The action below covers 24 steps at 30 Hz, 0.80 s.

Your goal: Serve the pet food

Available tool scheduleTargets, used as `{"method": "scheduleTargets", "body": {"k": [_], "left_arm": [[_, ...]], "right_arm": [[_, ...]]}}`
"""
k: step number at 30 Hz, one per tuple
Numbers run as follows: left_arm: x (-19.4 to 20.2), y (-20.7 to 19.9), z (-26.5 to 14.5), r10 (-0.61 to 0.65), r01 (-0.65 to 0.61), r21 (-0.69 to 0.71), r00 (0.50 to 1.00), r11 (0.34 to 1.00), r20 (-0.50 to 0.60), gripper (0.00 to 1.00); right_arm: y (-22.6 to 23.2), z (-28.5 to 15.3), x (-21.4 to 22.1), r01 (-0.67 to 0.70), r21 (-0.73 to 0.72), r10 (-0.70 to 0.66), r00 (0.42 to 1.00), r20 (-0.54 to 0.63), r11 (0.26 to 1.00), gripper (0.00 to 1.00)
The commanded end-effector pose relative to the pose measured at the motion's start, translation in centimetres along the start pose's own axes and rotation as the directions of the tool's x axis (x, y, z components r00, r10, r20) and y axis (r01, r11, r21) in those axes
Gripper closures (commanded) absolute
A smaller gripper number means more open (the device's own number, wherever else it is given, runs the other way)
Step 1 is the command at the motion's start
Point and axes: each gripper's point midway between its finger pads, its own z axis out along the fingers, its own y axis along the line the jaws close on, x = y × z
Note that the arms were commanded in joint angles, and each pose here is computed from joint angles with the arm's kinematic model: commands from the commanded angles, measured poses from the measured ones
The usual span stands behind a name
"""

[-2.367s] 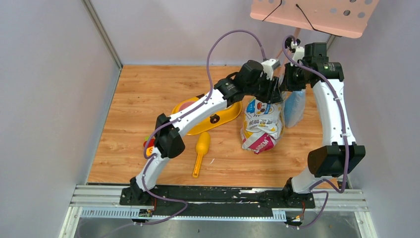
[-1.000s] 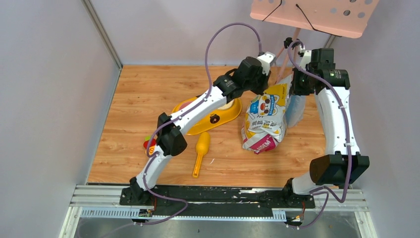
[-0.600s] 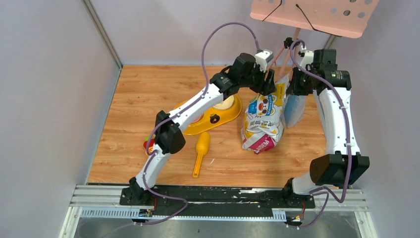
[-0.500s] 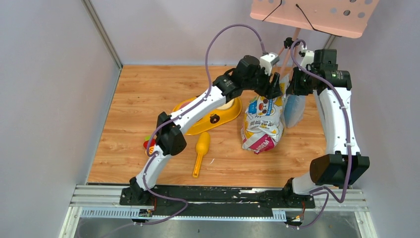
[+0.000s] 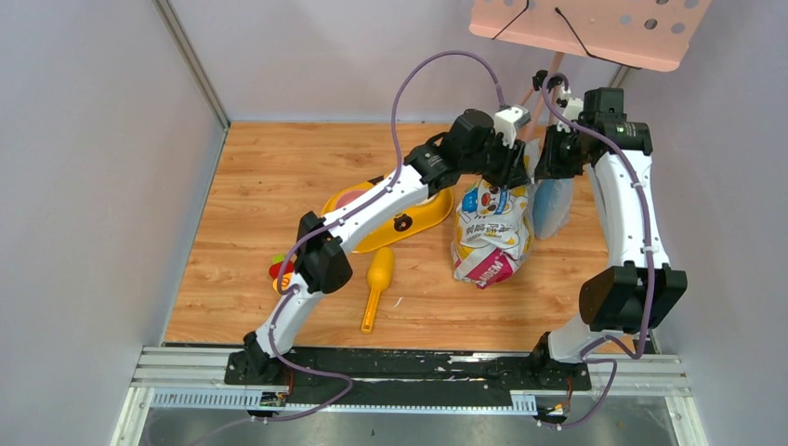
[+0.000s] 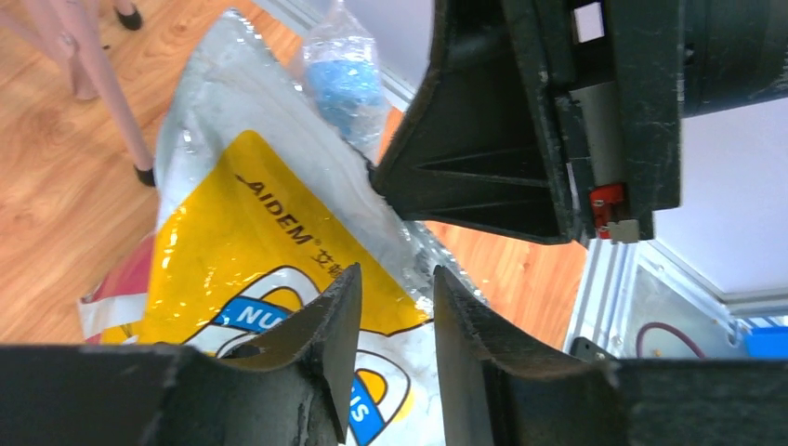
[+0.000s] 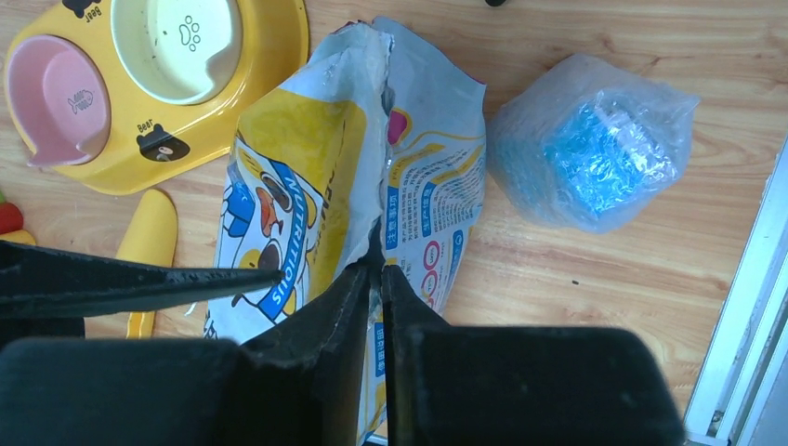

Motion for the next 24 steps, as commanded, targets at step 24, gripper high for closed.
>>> {"method": "scheduleTargets", "body": {"k": [24], "left_arm": [[-3.2,3.0,-5.3,-0.041,0.048,-0.159,0.998,0.986,0.043,0.34]], "right_arm": [[1.9,1.0,0.5,-0.1,-0.088,0.093,0.993,-0.074,0.991,0.48]]}}
